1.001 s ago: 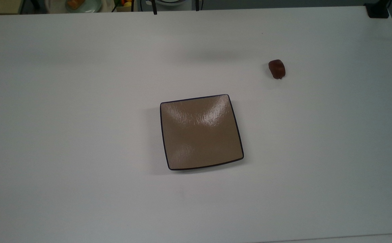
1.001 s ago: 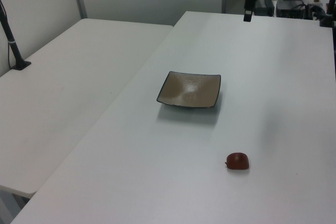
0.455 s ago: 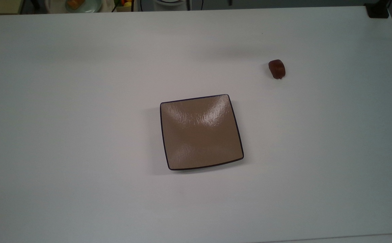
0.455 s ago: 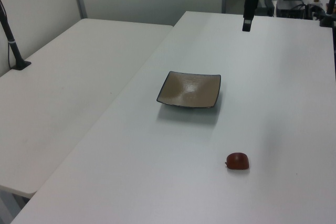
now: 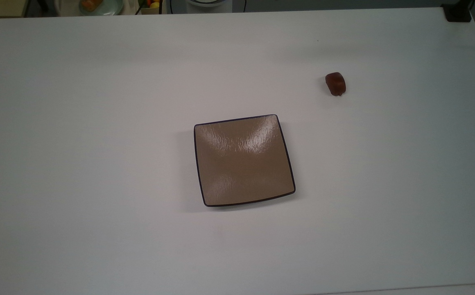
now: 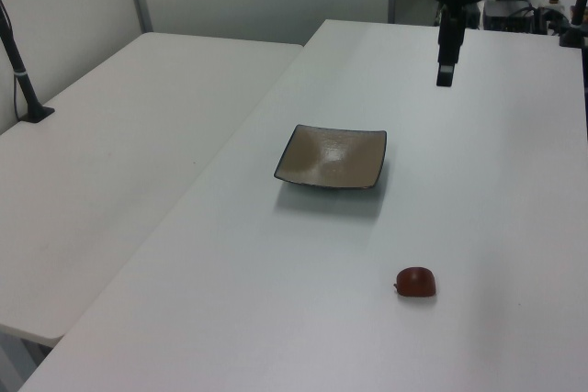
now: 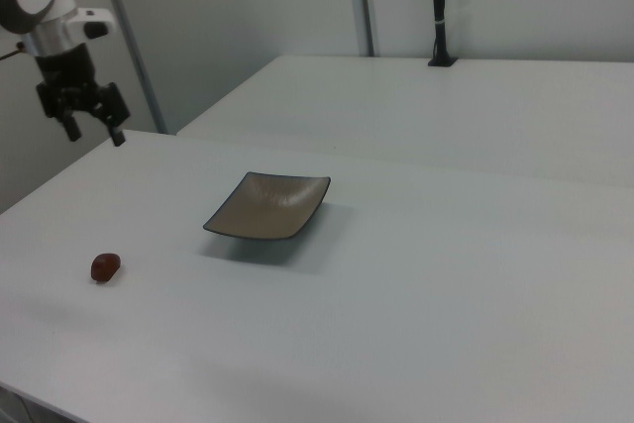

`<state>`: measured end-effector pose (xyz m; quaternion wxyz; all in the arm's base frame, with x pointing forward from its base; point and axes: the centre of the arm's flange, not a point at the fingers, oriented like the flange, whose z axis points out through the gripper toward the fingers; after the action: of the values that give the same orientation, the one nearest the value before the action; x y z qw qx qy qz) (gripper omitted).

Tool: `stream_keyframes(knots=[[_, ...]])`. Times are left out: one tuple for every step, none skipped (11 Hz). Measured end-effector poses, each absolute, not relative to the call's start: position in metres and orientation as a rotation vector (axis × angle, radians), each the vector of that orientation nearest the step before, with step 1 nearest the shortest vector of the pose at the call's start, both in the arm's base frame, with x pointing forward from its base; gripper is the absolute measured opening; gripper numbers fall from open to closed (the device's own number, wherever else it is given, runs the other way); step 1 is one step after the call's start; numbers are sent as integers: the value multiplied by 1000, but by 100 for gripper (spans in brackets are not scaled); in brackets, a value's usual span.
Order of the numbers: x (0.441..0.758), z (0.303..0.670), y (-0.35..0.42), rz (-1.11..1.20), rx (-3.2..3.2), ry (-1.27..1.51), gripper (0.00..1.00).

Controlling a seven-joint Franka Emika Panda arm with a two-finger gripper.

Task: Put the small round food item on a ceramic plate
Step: 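Move the gripper over the small reddish-brown food item and lower it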

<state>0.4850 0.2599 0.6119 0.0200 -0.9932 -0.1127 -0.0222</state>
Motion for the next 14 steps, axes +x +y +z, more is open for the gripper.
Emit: stream_keyframes(knots=[[476, 605, 278, -46, -3083, -369, 100], [469, 592, 296, -6, -3088, -382, 100], [465, 577, 310, 37, -3093, -395, 100], [463, 561, 321, 83, -3096, -417, 100], [464, 546, 328, 126, -3100, -432, 100], [466, 531, 334, 146, -3098, -440, 100], [470, 516, 338, 148, -3092, -444, 100], [474, 500, 341, 149, -3087, -444, 100], [477, 486, 343, 153, -3084, -442, 100], [479, 473, 346, 160, -3081, -438, 100], [480, 462, 351, 159, -3077, -435, 100], [480, 450, 357, 142, -3072, -411, 100], [480, 439, 362, 121, -3067, -385, 100], [480, 428, 364, 92, -3059, -360, 100]])
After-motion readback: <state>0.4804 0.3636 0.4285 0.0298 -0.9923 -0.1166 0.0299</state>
